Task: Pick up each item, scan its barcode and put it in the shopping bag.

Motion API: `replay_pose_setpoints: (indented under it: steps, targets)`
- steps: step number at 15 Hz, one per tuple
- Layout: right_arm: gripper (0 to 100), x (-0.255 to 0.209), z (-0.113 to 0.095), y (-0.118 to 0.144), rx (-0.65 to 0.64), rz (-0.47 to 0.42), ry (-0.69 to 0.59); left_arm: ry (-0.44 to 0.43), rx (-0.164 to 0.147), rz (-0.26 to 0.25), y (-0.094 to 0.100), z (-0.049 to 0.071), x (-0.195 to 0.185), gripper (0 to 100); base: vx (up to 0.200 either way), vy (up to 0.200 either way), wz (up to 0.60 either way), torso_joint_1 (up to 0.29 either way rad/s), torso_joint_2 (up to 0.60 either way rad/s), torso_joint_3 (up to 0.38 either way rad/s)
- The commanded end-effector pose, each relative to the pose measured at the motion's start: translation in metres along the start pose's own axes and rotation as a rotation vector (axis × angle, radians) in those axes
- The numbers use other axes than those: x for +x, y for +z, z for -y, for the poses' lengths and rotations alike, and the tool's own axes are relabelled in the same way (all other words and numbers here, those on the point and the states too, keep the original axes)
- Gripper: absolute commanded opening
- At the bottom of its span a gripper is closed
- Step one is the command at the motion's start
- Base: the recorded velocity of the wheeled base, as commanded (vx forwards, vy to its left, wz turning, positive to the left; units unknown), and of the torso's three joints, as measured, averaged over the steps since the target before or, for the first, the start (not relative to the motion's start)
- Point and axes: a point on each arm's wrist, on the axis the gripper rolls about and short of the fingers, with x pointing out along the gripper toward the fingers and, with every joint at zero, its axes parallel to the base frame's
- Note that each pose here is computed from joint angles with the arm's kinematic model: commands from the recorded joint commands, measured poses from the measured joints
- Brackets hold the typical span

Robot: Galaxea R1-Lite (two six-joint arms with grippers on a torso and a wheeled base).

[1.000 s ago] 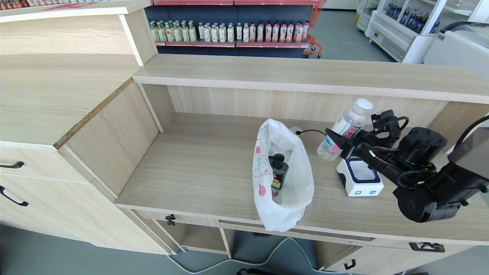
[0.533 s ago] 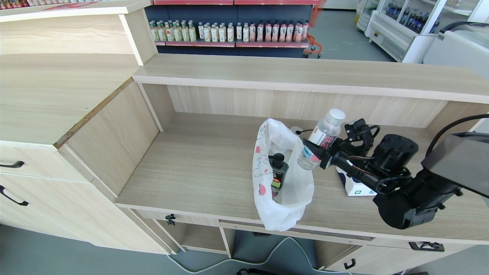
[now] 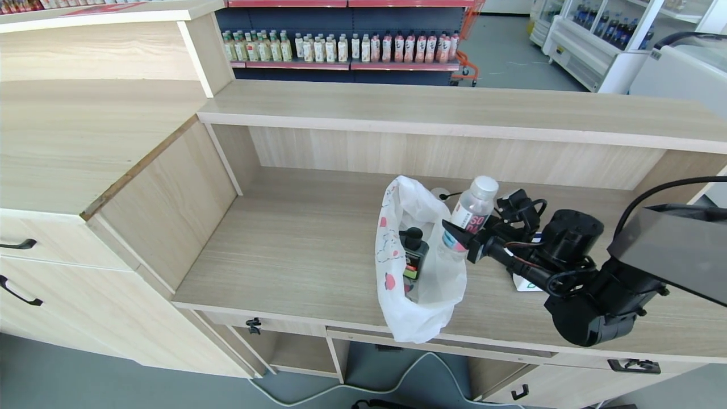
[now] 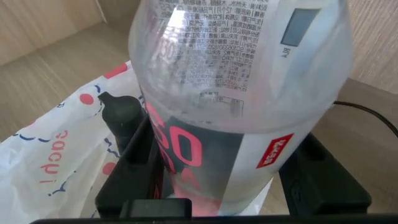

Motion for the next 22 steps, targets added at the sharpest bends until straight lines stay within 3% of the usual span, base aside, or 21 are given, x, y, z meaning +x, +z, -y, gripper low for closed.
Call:
replay_pose_setpoints:
  steps: [1, 6, 22]
  targets:
    - [0, 0.002, 0.0, -0.013, 0.008, -0.025, 0.002, 0.0, 0.0, 0.0, 0.0, 0.0, 0.0, 100, 0.0, 0.0, 0.0, 0.0, 0.0, 0.0]
    - [0, 0.017, 0.003, -0.02, -0.008, 0.004, 0.003, 0.0, 0.0, 0.0, 0.0, 0.0, 0.0, 100, 0.0, 0.0, 0.0, 0.0, 0.0, 0.0]
    - [0, 0.031, -0.01, -0.053, -0.049, -0.032, 0.043, 0.0, 0.0, 0.0, 0.0, 0.0, 0.0, 100, 0.0, 0.0, 0.0, 0.0, 0.0, 0.0]
